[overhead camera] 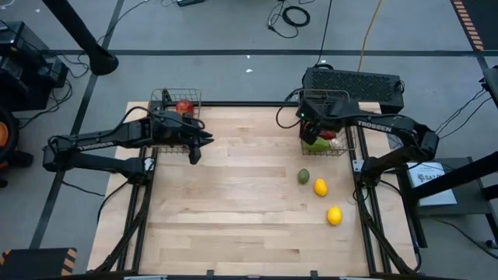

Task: Sort produce into baskets
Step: Put the garlic into the right wire basket, then put the lime into the left wire basket

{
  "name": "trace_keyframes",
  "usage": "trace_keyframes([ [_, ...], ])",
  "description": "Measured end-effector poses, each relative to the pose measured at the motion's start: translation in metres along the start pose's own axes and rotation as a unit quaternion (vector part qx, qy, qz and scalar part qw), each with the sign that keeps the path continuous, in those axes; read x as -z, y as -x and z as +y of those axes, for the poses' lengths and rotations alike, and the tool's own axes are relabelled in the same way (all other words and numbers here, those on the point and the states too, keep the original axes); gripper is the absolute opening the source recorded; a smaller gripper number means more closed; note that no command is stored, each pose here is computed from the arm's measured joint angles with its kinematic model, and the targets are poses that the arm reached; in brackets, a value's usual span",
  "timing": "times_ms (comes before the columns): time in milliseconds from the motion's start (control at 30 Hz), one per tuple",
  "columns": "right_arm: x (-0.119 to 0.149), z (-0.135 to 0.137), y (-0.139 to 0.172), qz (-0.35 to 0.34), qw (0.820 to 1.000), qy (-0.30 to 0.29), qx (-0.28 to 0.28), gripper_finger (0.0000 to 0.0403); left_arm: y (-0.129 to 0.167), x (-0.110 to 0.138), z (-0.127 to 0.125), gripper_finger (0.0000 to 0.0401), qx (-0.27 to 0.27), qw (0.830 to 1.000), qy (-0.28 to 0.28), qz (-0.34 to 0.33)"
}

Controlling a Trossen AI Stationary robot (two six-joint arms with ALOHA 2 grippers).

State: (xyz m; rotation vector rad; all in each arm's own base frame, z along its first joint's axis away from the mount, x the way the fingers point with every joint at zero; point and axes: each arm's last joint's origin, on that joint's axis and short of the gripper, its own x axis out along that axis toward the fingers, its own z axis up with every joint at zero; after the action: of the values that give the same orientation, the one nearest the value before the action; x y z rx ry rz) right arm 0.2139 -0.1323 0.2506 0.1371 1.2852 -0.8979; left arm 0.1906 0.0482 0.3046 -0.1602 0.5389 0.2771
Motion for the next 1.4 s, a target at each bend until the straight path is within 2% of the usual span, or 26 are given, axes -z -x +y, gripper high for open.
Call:
trace_keyframes([
  [133,0.004,0.005,-0.011,-0.01,1.0,-0.026,-0.001,0.0171,0.0,-0.001,0.0,0.0089,0.001,1.0,0.0,-0.006],
  [333,0.017,0.01,-0.025,0.016,0.999,-0.05,0.001,0.0171,0.0,-0.001,0.0,0.0089,0.0,1.0,0.0,-0.005],
  [567,0.022,0.014,-0.035,0.003,0.998,-0.061,-0.002,0.0175,0.0,-0.001,0.0,0.0089,0.0,1.0,0.001,-0.005],
  [700,0.021,0.015,-0.036,-0.001,0.998,-0.064,-0.001,0.0193,0.0,-0.001,0.0,0.0089,0.0,1.0,0.006,-0.005],
  [833,0.021,0.012,-0.029,-0.009,0.998,-0.067,0.015,0.023,0.0,-0.001,0.0,0.0089,0.0,1.0,0.01,-0.005],
  [1000,0.012,0.005,0.002,-0.06,0.995,-0.07,0.023,0.0274,0.001,-0.001,0.0,0.0089,0.0,1.0,0.01,-0.005],
  [1133,0.006,-0.004,0.045,-0.113,0.99,-0.089,0.001,0.029,0.001,-0.001,0.0,0.0089,0.0,1.0,0.01,-0.005],
  [1267,0.011,-0.003,0.094,-0.166,0.978,-0.115,-0.05,0.0292,0.001,-0.001,0.0,0.0089,0.0,1.0,0.013,-0.005],
  [1400,0.025,0.015,0.129,-0.208,0.96,-0.11,-0.153,0.0292,0.001,-0.001,0.0,0.0089,0.0,1.0,0.013,-0.006],
])
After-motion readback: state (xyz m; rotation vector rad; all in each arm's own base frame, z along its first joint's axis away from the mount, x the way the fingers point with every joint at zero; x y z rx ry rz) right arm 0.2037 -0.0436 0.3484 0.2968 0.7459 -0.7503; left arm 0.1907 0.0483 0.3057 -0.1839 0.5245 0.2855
